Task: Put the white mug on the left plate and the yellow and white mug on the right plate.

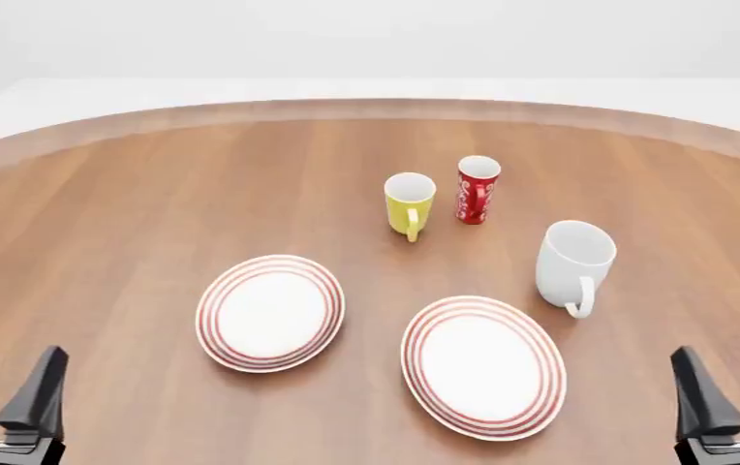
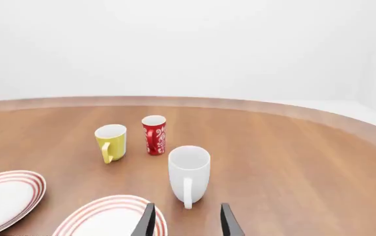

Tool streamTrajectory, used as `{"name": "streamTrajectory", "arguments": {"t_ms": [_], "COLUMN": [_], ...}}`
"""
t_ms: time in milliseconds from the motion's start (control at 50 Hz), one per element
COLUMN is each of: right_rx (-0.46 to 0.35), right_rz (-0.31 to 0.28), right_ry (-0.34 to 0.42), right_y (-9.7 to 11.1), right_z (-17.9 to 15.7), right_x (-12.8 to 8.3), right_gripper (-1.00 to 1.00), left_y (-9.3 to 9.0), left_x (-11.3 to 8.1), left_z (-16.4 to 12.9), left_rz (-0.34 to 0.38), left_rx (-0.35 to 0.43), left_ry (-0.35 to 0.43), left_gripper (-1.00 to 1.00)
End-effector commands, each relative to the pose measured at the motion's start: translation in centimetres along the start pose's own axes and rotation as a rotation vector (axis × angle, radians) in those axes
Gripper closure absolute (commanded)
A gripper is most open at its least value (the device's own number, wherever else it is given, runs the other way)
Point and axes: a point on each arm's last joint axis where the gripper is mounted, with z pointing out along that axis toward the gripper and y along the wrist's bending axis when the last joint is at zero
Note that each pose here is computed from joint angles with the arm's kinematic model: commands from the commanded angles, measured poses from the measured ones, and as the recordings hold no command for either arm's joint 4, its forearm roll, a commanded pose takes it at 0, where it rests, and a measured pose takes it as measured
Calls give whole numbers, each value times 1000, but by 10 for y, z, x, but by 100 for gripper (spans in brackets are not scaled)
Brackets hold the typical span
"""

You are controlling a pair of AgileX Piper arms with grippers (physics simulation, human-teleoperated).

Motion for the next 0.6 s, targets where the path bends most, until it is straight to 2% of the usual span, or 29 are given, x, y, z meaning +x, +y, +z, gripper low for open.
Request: {"name": "streamTrajectory", "arguments": {"t_ms": [20,240,260,460,480,600], "right_rx": [-5,-8,-16,-32,-44,-47], "right_rz": [-9,-22,-32,-56,-60,-65], "right_ry": [7,3,9,32,36,50], "right_y": [0,0,1,2,3,4], "right_z": [1,0,1,8,15,28], "right_x": [-1,-5,-13,-20,-26,-30], "right_gripper": [-100,-100,-100,-100,-100,-100], "left_y": [0,0,0,0,0,0], "left_x": [-1,-1,-1,-1,-1,-1], "left_z": [0,0,0,0,0,0], "left_rz": [0,0,0,0,0,0], "left_rx": [0,0,0,0,0,0], "left_ry": [1,1,1,1,1,1], "left_gripper": [-100,-100,-100,-100,-100,-100]}}
